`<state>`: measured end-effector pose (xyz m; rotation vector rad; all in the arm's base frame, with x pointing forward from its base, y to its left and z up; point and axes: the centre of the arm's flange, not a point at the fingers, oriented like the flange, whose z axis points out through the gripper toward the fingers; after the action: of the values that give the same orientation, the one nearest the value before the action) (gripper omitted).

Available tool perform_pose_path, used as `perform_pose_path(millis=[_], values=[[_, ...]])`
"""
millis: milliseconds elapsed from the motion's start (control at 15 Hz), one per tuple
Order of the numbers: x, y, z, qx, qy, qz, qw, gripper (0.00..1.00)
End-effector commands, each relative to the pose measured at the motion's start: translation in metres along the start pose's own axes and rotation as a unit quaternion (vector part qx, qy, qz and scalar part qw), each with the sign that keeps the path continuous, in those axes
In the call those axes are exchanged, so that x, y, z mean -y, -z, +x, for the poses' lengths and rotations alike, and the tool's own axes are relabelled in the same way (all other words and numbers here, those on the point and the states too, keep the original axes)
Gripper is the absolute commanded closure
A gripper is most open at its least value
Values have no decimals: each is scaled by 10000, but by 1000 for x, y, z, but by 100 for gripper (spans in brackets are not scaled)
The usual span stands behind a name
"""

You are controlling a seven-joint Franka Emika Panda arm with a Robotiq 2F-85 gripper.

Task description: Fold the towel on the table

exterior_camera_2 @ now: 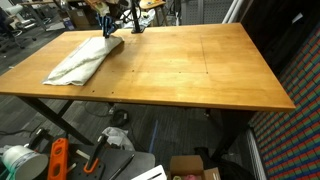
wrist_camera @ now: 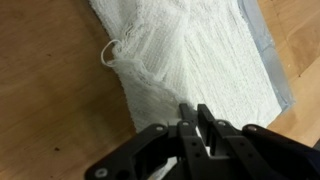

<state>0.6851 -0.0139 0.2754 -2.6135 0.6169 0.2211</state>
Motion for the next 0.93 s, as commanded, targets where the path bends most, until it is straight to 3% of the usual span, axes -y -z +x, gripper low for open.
perform_pose_path(millis=[0,867], values=[[3,0,-6,-169,59,-99,9998,85],[-48,-8,31,-329,-571,-490,9966,85]])
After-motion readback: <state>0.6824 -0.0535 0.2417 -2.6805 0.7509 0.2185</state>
